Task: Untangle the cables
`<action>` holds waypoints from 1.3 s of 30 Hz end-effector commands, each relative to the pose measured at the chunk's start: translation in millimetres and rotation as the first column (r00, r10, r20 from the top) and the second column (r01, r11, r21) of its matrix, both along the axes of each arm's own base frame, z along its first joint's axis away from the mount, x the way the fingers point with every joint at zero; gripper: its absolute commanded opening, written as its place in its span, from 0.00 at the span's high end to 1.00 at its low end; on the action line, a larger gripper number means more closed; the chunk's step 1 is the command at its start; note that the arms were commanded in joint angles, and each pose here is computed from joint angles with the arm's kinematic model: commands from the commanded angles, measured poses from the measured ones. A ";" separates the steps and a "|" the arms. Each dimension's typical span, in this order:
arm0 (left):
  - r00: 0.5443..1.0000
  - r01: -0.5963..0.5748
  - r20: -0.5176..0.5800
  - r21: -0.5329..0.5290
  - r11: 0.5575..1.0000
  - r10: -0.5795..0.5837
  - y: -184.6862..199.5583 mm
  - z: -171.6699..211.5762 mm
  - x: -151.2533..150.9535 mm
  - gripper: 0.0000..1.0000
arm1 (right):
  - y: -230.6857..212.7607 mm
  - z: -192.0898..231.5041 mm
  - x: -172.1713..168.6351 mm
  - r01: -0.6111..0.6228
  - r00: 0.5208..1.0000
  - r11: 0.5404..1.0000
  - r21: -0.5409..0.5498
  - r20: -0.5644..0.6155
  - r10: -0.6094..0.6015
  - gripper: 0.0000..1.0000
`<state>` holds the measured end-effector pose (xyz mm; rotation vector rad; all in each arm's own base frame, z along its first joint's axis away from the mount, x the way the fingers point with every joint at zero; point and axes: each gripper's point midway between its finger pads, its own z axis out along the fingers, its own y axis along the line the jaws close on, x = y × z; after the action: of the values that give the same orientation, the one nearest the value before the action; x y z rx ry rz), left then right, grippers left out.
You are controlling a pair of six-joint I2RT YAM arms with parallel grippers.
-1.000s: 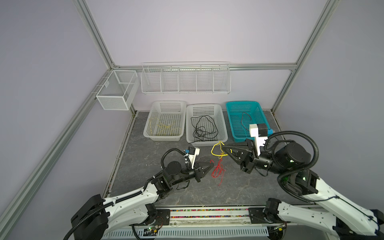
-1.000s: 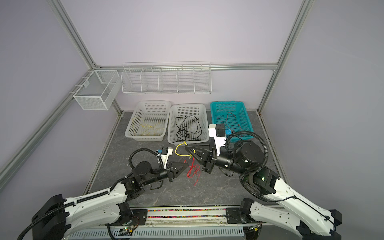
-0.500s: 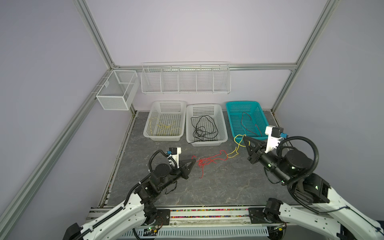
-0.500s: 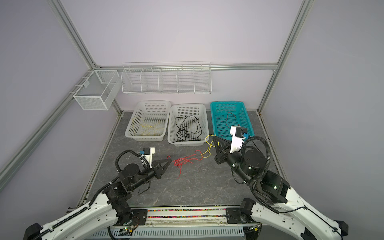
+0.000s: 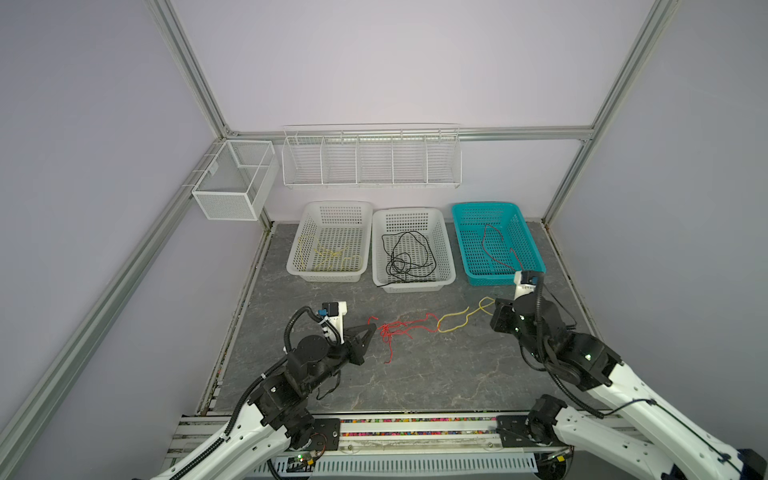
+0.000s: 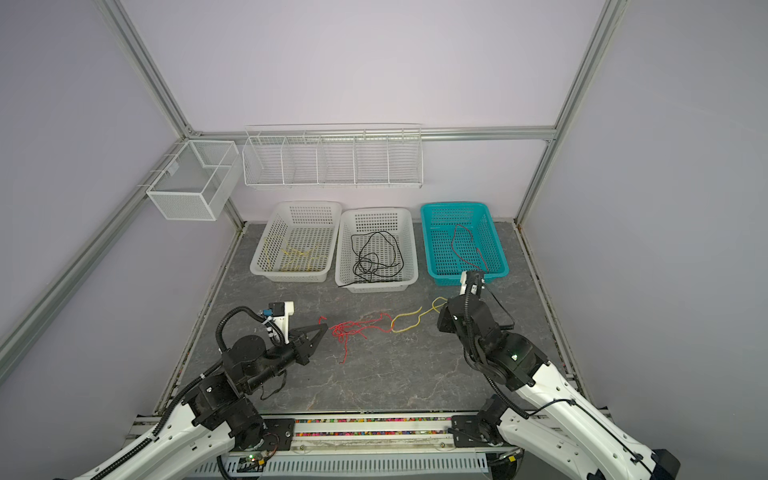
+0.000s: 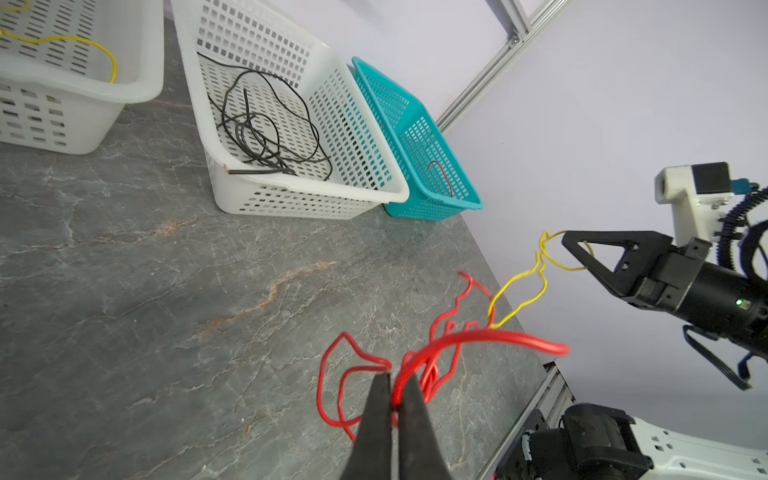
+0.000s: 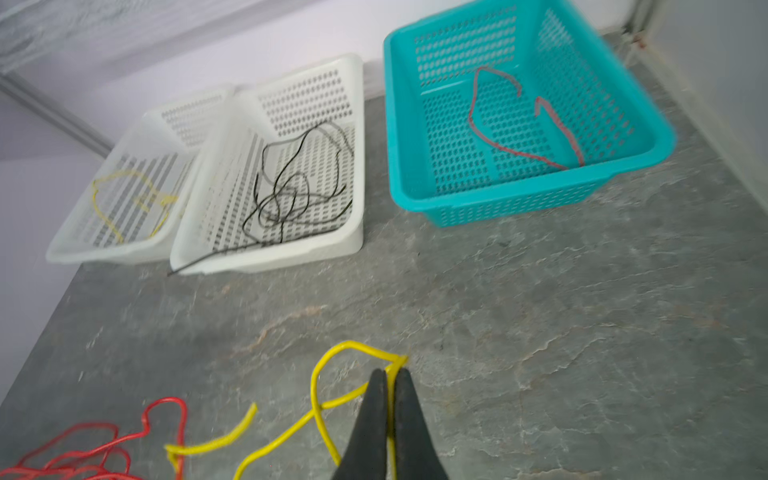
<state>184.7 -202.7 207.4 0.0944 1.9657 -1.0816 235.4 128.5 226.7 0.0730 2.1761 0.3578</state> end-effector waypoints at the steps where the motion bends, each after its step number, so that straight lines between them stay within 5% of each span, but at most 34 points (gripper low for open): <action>1: 0.999 0.031 0.011 -0.037 0.999 -0.030 -7.1 13.1 0.0 1.00 | 42.2 5.1 -9.9 -0.247 0.969 0.966 0.074 0.020 0.246 0.93; 4: 0.998 0.061 0.033 -0.042 0.997 -0.060 -14.2 19.6 0.3 1.00 | 61.8 13.5 -19.7 -0.378 0.926 0.921 0.090 0.031 0.377 0.75; 7: 0.995 0.092 0.053 -0.054 0.994 -0.089 -21.5 27.5 0.5 1.00 | 83.1 23.8 -32.6 -0.513 0.859 0.850 0.119 0.055 0.510 0.46; 11: 0.992 0.111 0.069 -0.058 0.992 -0.107 -28.6 38.1 3.3 1.00 | 99.3 29.3 -39.3 -0.591 0.806 0.798 0.119 0.055 0.589 0.35; 19: 0.986 0.153 0.086 -0.111 0.982 -0.144 -43.1 58.2 6.3 1.00 | 158.6 33.4 -58.3 -0.775 0.631 0.622 0.109 0.150 0.761 0.35; 26: 0.975 0.205 0.117 -0.144 0.968 -0.189 -48.8 78.6 0.0 1.00 | 187.9 14.2 -47.3 -0.823 0.567 0.566 0.052 0.152 0.810 0.47; 39: 0.976 0.169 0.172 -0.185 0.968 -0.137 -33.3 102.1 -4.2 1.00 | 202.7 -36.0 -49.6 -0.823 0.568 0.560 0.097 0.098 0.817 0.61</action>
<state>179.9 -242.3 280.4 0.2433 1.8030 -1.3121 191.1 326.4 194.9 -0.9123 2.0278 0.9941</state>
